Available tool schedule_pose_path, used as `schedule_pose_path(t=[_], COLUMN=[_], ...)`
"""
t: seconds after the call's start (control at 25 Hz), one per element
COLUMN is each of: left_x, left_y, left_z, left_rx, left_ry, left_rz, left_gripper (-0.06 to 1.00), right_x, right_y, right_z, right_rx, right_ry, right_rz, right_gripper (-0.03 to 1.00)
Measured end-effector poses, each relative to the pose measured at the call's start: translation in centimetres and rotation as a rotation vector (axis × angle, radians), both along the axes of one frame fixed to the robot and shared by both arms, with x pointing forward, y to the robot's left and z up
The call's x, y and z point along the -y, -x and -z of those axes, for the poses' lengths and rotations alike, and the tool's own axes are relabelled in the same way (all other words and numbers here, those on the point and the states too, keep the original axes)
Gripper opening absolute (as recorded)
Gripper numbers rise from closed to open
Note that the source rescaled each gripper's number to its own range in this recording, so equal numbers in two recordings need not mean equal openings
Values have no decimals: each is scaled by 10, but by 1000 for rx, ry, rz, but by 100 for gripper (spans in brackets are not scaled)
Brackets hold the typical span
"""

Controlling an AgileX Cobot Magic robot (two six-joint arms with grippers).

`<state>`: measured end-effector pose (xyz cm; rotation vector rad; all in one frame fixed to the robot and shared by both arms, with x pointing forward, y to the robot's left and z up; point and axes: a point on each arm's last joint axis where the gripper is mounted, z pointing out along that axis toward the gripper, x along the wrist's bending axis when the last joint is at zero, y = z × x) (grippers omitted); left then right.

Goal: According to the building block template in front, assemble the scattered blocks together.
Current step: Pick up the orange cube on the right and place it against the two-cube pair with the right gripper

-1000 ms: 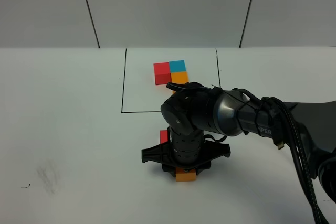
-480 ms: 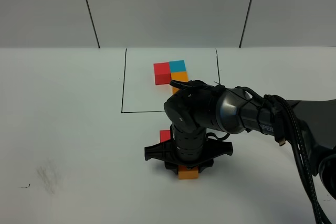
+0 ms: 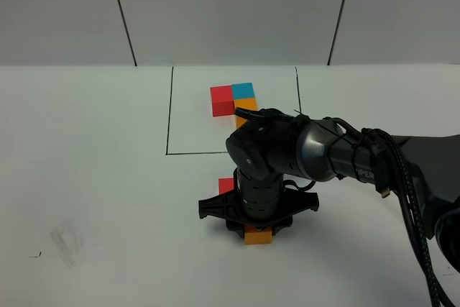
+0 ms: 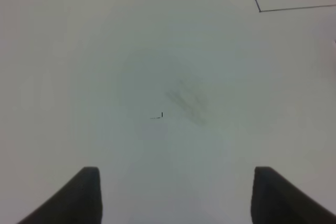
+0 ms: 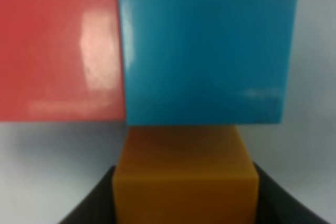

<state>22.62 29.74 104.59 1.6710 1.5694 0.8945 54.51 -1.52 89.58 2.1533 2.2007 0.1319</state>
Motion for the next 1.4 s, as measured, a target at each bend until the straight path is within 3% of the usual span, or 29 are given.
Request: schedule_pose_path(t=[1.4], left_x=[0], left_y=[0], left_z=[0], left_rx=[0], left_ry=[0], left_rz=[0], left_gripper=[54], right_x=[6], right_y=[-9], right_z=[0], right_rx=[13], right_ry=[-27], right_rz=[16], right_gripper=[0])
